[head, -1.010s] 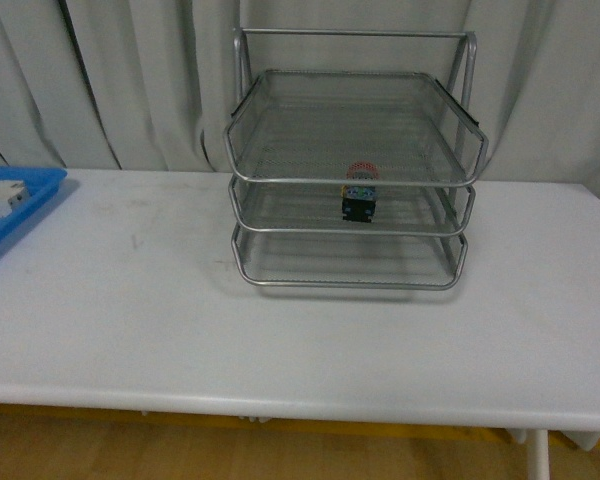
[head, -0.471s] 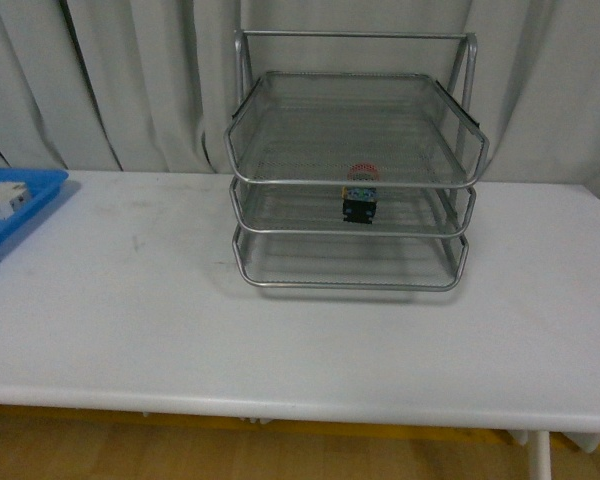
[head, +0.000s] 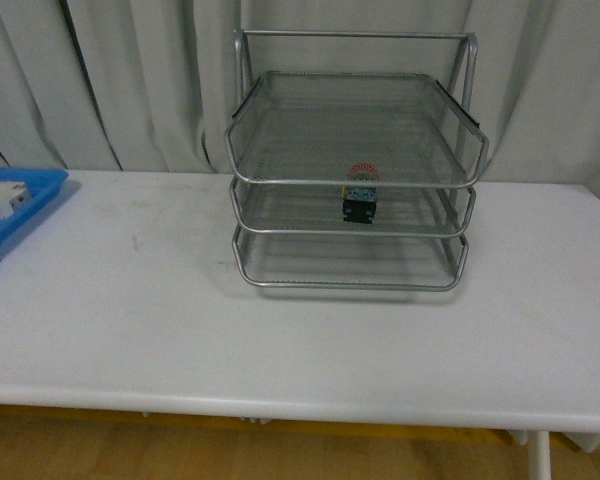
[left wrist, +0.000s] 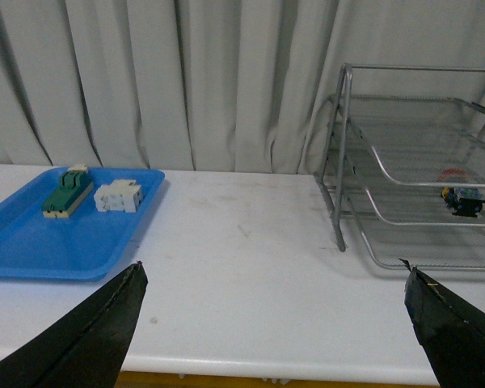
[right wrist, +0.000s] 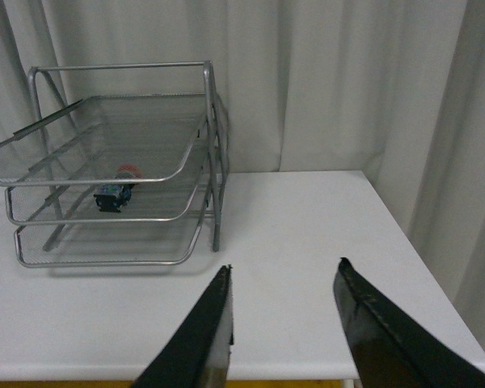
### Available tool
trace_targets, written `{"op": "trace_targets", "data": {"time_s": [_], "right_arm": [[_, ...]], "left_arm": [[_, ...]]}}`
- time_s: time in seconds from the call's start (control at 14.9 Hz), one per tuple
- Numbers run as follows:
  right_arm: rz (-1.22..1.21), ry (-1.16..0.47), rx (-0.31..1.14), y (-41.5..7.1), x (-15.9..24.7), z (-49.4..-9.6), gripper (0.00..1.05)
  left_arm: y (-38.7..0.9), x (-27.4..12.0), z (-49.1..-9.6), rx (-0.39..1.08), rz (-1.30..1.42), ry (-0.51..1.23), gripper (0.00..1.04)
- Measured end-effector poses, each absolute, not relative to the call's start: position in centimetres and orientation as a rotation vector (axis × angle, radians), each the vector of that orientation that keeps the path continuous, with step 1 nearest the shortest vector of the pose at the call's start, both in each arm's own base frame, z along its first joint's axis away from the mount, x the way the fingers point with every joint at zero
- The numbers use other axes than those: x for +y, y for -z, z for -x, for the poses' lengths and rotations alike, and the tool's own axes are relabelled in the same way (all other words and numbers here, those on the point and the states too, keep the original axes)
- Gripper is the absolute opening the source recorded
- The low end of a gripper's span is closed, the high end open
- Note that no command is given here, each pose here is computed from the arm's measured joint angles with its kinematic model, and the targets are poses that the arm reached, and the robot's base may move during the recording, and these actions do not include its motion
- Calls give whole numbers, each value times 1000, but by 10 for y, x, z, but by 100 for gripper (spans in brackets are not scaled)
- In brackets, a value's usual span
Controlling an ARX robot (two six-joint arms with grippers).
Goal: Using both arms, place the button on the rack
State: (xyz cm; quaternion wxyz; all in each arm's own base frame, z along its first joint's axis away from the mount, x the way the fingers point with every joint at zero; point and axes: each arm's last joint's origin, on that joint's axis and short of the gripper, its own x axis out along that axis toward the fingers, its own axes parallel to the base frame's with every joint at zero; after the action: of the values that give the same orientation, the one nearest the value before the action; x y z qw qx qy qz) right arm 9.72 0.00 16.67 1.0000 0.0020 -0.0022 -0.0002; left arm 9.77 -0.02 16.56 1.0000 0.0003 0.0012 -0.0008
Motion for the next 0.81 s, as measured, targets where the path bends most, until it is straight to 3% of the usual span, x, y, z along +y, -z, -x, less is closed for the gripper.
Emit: {"op": "trace_targets", "data": {"time_s": [0.34, 0.81], "right_arm": [[-4, 0, -4, -167, 0, -97, 96], [-4, 0, -4, -167, 0, -97, 98]], "left_arm": [[-166, 0, -98, 2, -1, 2, 98], [-166, 0, -98, 2, -1, 2, 98]]}}
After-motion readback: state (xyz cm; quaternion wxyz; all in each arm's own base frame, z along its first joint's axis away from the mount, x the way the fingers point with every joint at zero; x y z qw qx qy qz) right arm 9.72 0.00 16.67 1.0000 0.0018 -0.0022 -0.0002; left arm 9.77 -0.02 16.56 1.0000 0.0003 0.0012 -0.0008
